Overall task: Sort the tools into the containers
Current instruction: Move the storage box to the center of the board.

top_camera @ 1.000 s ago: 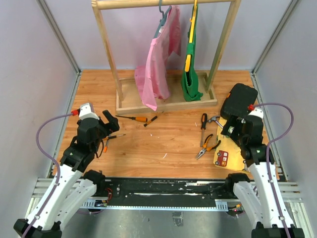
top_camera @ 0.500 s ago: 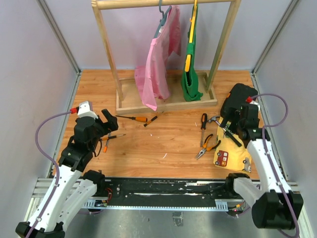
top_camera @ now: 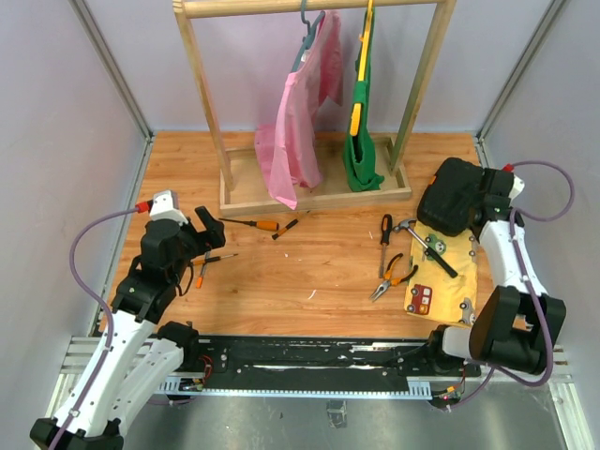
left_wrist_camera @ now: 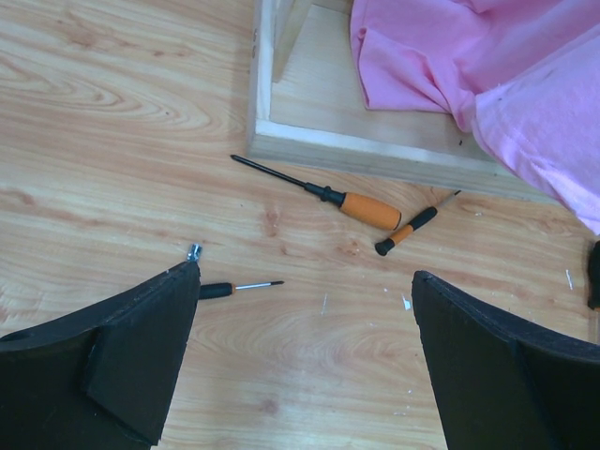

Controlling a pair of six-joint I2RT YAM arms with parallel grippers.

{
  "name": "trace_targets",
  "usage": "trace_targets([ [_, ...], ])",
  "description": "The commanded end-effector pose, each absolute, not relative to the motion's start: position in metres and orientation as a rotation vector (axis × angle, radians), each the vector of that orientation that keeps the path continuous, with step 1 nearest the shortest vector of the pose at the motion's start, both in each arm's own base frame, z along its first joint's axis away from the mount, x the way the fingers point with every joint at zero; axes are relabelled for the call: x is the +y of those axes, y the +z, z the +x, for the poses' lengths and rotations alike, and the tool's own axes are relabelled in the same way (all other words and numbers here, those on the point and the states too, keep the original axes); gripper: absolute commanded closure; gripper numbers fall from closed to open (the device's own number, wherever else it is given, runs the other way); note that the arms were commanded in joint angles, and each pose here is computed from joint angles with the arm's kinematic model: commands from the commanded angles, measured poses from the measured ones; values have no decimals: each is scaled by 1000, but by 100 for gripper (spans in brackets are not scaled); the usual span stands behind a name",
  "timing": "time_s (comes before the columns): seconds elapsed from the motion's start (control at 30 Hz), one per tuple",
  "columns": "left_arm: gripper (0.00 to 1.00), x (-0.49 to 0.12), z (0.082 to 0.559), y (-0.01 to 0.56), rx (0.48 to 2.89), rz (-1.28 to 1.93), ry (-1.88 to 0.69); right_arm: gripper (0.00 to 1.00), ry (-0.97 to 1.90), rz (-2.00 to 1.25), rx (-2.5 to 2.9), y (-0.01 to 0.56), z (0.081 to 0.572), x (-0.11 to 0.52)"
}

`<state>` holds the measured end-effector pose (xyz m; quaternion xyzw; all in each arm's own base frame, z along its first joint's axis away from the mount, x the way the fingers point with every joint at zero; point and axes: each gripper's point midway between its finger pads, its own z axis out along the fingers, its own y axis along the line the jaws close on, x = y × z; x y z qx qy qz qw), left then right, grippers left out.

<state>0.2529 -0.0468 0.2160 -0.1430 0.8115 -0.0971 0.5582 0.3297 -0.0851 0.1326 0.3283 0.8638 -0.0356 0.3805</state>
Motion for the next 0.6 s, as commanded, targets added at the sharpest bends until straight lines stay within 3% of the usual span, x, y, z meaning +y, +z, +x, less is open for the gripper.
trace_targets([
  [0.0,1,-46,256,229,1878,-336,-235,1,-70,878,2116,151,361,-117],
  [0.57,1,-54,261,219,1913,-312,-264,1,-143,882,2055,156,494,-177],
])
